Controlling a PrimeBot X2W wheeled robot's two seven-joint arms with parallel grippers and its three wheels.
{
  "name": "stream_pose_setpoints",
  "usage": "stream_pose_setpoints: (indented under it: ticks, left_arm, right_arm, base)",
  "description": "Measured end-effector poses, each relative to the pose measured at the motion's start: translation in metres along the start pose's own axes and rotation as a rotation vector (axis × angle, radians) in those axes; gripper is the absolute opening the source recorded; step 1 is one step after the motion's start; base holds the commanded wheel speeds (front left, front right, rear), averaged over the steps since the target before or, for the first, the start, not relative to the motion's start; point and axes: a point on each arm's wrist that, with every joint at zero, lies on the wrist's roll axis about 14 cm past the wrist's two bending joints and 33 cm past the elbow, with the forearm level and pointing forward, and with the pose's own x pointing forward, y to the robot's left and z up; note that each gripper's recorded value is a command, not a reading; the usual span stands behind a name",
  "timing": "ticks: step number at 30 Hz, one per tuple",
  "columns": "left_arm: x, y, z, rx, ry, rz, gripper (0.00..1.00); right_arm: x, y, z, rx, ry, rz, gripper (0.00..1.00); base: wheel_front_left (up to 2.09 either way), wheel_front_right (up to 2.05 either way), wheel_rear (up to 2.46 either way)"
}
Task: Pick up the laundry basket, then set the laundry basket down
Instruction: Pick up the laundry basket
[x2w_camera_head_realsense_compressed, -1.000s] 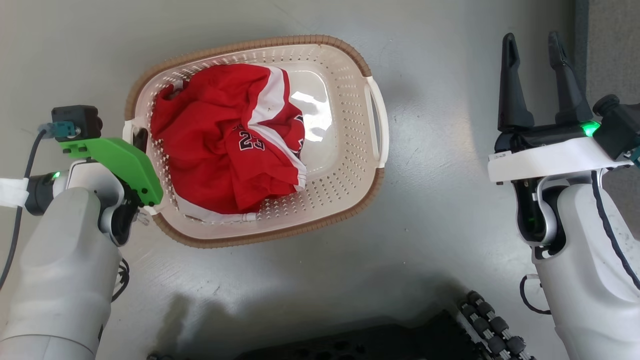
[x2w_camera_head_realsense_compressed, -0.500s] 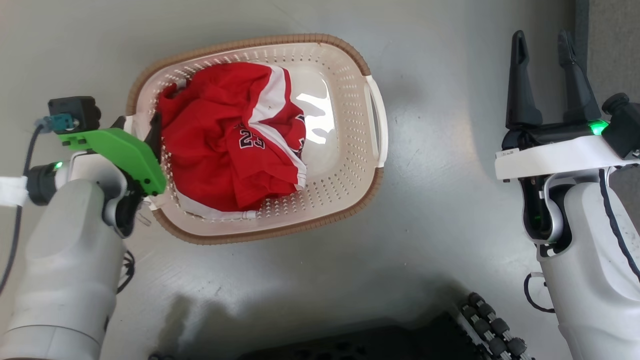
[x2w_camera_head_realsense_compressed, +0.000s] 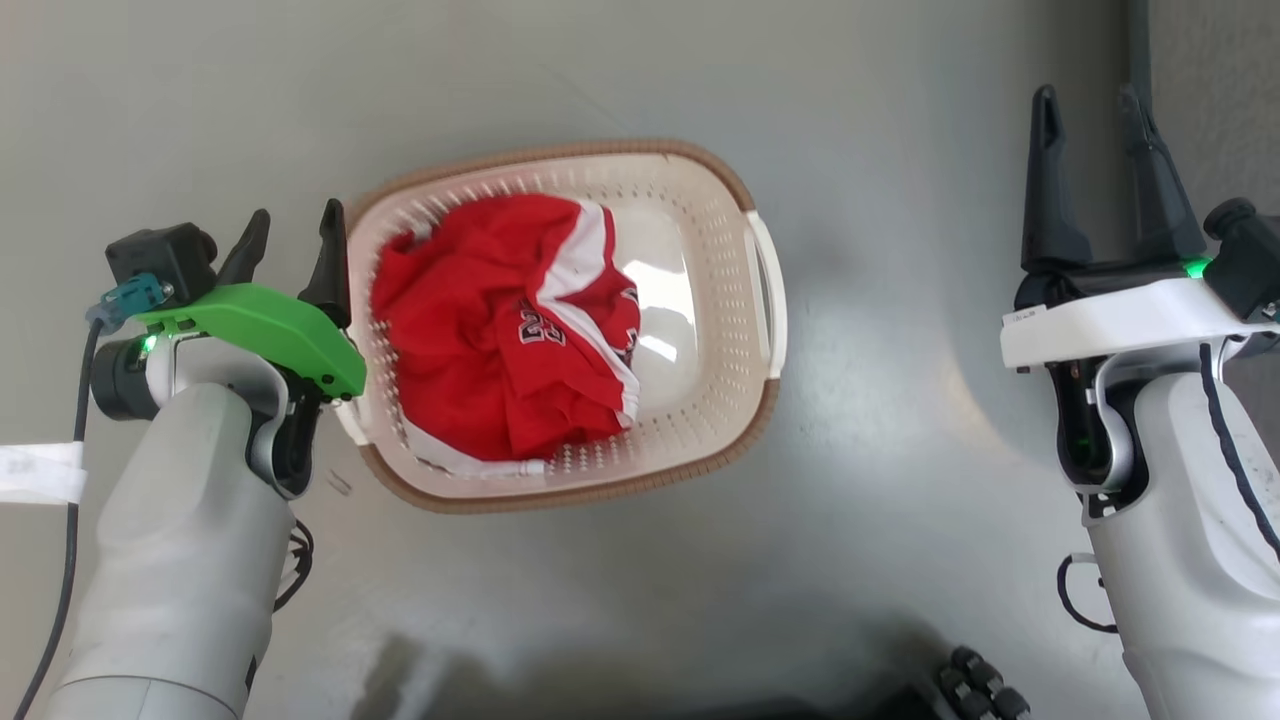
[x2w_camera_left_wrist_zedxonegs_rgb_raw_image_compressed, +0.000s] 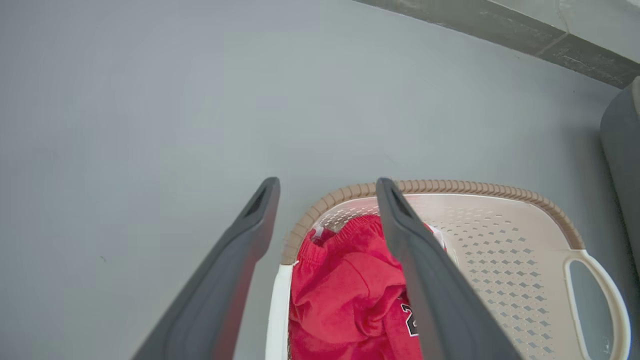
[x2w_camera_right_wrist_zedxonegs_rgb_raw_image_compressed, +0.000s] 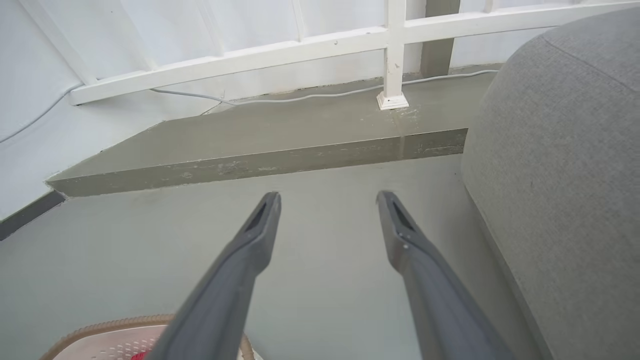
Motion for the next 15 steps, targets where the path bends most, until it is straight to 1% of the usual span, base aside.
stream_pose_setpoints:
  ticks: [2, 12, 15]
  left_arm:
    - [-0.008, -0.008, 0.022, 0.017, -0.057, -0.018, 1.00]
    - [-0.045, -0.031, 0.094, 0.130, -0.248, -0.069, 1.00]
    - [-0.062, -0.040, 0.130, 0.138, -0.357, -0.077, 1.00]
  right_arm:
    - [-0.003, 0.003, 0.010, 0.000, -0.018, 0.005, 1.00]
    - [-0.019, 0.017, 0.049, 0.000, -0.093, 0.045, 1.00]
    - [-0.025, 0.016, 0.064, 0.001, -0.128, 0.039, 1.00]
  base:
    - [0.00, 0.00, 0.00]
    - [0.00, 0.00, 0.00]
    - [0.00, 0.00, 0.00]
